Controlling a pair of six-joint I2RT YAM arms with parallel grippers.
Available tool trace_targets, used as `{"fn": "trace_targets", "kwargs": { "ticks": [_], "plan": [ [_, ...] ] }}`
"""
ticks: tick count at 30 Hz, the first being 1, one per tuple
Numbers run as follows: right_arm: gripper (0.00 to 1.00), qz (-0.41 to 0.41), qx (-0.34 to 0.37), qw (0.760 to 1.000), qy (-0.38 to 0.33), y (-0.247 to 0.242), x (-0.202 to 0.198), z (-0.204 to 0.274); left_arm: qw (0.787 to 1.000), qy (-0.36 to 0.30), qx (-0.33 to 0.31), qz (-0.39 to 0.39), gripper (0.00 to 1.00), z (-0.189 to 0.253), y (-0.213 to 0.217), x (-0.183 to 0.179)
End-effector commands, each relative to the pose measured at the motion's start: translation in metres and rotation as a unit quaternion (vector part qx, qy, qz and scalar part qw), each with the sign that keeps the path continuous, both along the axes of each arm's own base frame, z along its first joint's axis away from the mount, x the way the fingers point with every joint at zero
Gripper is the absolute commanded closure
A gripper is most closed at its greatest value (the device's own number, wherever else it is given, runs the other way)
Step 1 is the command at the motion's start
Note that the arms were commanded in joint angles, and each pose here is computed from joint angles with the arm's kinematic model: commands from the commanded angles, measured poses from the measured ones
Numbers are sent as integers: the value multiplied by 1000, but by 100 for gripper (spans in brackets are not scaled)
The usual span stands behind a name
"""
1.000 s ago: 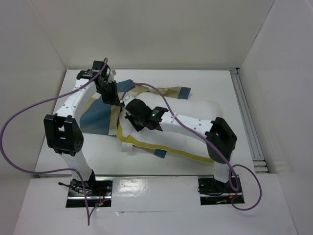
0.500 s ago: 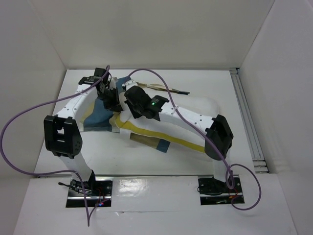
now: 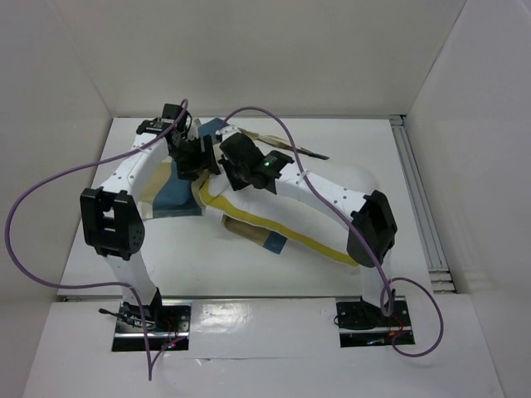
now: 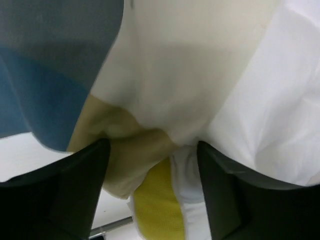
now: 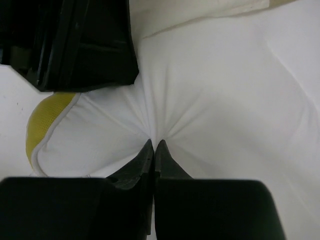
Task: Put the pillow into the pillowcase
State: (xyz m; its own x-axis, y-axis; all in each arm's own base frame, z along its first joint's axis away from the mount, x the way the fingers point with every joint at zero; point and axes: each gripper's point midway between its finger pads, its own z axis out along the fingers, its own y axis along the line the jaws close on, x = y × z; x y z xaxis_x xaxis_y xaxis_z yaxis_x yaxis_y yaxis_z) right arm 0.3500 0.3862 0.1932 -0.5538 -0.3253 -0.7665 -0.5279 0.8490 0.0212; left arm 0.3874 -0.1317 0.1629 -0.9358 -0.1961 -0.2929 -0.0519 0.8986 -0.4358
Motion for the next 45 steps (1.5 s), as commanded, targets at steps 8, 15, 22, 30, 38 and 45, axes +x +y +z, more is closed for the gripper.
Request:
{"fn": "trace_targets", "kwargs": {
  "ticks": [8, 15, 22, 30, 38, 45],
  "plan": [
    [100, 91, 161, 982, 31, 13, 23, 47, 991, 23, -60, 114, 55, -39, 19, -76],
    [100, 105, 182, 976, 52, 4, 28, 47, 985, 24, -87, 150, 81, -78, 14, -107],
    [100, 107, 196, 973, 57, -2, 34, 53, 982, -18, -95, 159, 2, -67, 15, -113],
    [100, 108, 192, 973, 68, 0, 35, 44, 982, -8, -91, 163, 29, -73, 14, -116],
    [100, 108, 198, 971, 75, 6, 32, 42, 985, -20, -77, 150, 23, -74, 14, -88],
    [100, 98, 188, 974, 82, 7, 37, 35, 986, -29, -78, 147, 27, -74, 7, -69]
  ]
}}
